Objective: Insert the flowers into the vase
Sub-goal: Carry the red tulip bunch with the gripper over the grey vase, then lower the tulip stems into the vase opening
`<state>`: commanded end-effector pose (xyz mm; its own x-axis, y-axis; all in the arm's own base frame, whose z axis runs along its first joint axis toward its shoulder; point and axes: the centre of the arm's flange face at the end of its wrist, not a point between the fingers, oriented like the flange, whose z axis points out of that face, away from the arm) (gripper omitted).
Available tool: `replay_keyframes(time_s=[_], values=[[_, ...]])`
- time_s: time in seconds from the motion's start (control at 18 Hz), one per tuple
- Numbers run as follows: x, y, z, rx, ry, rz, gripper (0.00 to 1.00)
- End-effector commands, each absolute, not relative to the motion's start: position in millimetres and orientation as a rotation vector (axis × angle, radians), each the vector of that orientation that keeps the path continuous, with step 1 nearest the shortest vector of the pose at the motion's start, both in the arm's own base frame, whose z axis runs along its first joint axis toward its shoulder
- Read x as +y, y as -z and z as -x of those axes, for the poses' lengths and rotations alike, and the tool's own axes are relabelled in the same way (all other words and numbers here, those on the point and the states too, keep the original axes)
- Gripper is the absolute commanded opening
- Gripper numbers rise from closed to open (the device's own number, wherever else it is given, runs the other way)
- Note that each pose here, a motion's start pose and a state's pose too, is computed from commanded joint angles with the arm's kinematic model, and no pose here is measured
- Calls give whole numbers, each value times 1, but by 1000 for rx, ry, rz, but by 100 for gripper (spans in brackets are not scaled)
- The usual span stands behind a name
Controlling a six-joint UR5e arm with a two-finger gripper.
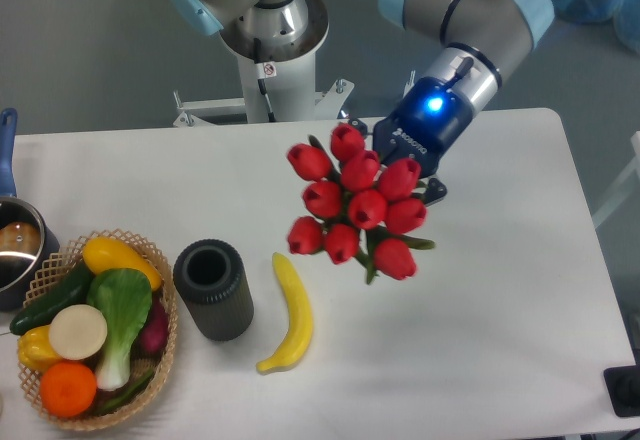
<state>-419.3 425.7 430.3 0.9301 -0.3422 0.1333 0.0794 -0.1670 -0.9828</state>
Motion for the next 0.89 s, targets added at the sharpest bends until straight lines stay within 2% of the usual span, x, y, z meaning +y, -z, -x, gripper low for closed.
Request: replay_keyframes(time_s=[0.22, 0.5, 0.89], values=[[441, -430, 401, 231, 440, 1602, 34], [486, -418, 369, 312, 530, 1524, 34], [514, -410, 342, 368, 581, 1511, 34]])
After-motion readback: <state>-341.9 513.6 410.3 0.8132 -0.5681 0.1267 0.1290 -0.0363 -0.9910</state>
